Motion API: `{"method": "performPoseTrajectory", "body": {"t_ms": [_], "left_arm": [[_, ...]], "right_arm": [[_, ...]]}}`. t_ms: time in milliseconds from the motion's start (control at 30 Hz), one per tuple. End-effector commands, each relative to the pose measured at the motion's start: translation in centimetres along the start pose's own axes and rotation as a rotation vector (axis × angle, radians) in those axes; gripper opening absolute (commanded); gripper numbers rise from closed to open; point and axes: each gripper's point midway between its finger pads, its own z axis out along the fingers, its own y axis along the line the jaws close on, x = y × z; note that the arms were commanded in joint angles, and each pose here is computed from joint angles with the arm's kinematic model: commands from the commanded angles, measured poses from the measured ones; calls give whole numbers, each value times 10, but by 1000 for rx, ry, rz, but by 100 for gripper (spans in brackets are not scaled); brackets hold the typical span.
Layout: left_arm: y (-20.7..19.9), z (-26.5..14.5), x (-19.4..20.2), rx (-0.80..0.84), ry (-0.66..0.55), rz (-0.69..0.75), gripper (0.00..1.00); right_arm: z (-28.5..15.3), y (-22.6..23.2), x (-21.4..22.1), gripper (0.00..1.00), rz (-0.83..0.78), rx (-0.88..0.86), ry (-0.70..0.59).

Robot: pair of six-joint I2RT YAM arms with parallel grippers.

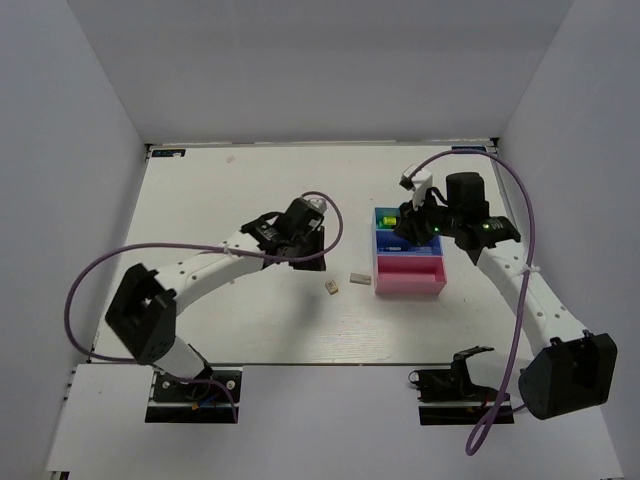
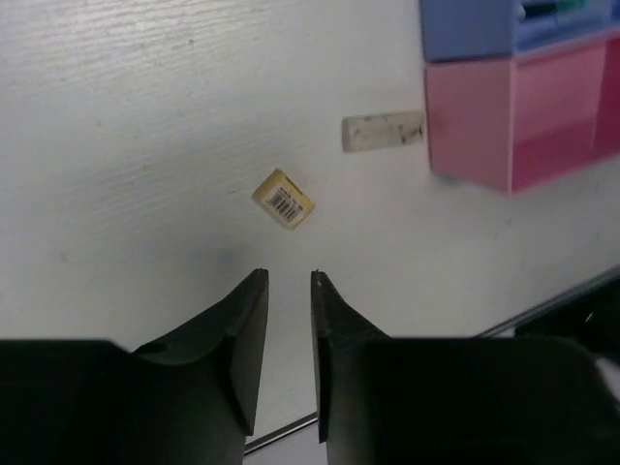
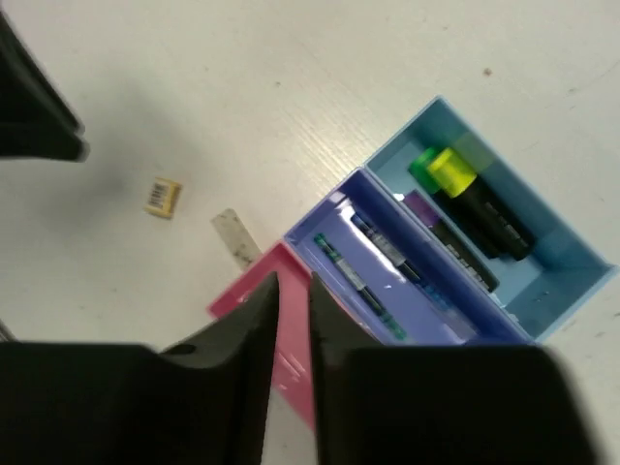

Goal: Sort the stationery into containers
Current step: Pick up the stationery from the center of the board.

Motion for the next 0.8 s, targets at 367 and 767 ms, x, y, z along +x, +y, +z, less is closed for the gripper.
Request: {"method": "performPoseTrajectory", "body": {"t_ms": [367,767], "left_arm": [[-9,75,6,-304,38,-568,51],[0,86,29,-433,125,-529,56]], "right_arm": [[-31,-10,6,11,267,183,-115],[-40,-18,8,14,289,213,-143]]}}
